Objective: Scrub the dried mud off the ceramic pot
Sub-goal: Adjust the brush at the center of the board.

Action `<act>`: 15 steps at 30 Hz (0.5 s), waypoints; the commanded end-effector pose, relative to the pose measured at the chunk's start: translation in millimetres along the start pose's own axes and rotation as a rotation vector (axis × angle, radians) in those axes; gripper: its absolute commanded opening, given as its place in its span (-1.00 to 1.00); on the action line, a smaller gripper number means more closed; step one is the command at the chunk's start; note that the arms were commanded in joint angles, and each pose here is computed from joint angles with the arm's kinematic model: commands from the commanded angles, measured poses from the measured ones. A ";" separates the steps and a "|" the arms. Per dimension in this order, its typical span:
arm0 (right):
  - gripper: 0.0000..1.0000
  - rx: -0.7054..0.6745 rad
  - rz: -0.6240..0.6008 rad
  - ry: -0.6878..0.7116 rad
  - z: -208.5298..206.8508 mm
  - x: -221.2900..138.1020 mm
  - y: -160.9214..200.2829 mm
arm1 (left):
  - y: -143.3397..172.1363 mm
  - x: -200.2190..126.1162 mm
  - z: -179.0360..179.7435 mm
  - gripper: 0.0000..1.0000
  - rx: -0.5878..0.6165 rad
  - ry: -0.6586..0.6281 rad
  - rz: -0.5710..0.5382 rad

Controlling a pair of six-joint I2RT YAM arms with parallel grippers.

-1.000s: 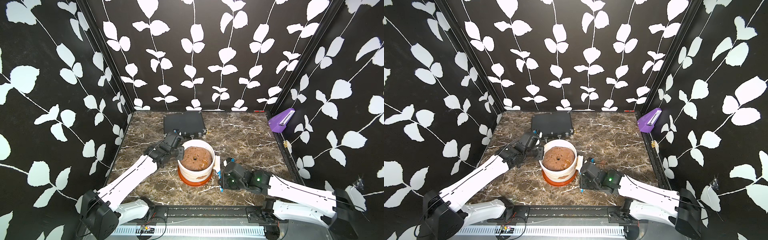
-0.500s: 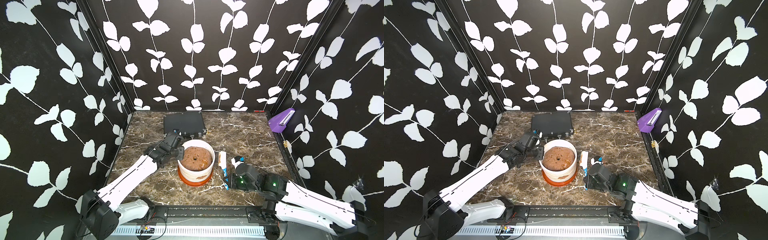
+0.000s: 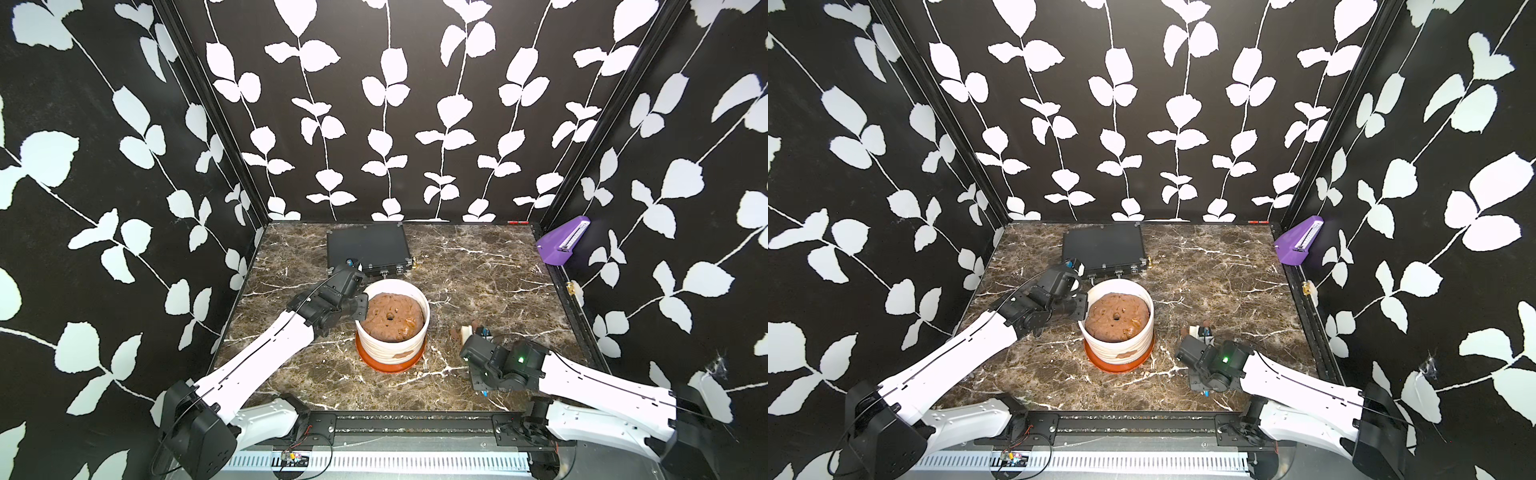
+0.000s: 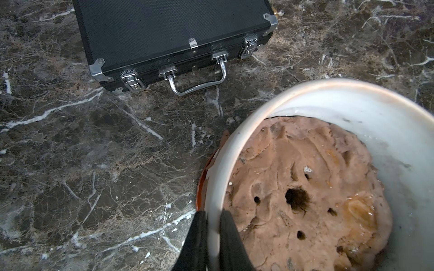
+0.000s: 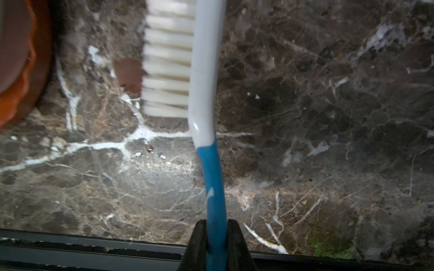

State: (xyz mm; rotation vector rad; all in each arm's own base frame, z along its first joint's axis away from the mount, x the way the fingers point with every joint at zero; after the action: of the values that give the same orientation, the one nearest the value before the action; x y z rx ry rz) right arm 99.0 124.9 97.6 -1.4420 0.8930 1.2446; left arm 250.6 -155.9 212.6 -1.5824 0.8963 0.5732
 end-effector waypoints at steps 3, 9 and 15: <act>-1.00 -0.037 0.054 0.058 -12.6 4.1 9.1 | -1.5 6.7 0.7 -0.55 -0.021 0.004 -0.016; -1.00 -0.031 -0.077 0.004 -13.4 -26.2 -4.8 | -1.1 10.8 -0.4 -0.44 -0.019 -0.002 -0.004; -1.00 -0.008 -0.144 0.149 -34.2 -44.4 -16.9 | 0.7 10.1 3.9 -0.43 -0.038 -0.011 -0.022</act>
State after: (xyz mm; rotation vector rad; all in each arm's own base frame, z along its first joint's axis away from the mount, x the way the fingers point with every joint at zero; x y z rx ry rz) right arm 105.9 107.6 134.3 -1.5077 0.8167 1.1519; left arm 256.5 -159.8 202.5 -1.5929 0.8932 0.5897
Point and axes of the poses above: each gripper's point midway between its finger pads, its own x axis out along the fingers, its own z axis along the line the jaws close on, y = z × x, the point moved 4 cm from there along -x, back along the fingers, and after that the axes turned 9 degrees about -x, right-handed, at the moved point
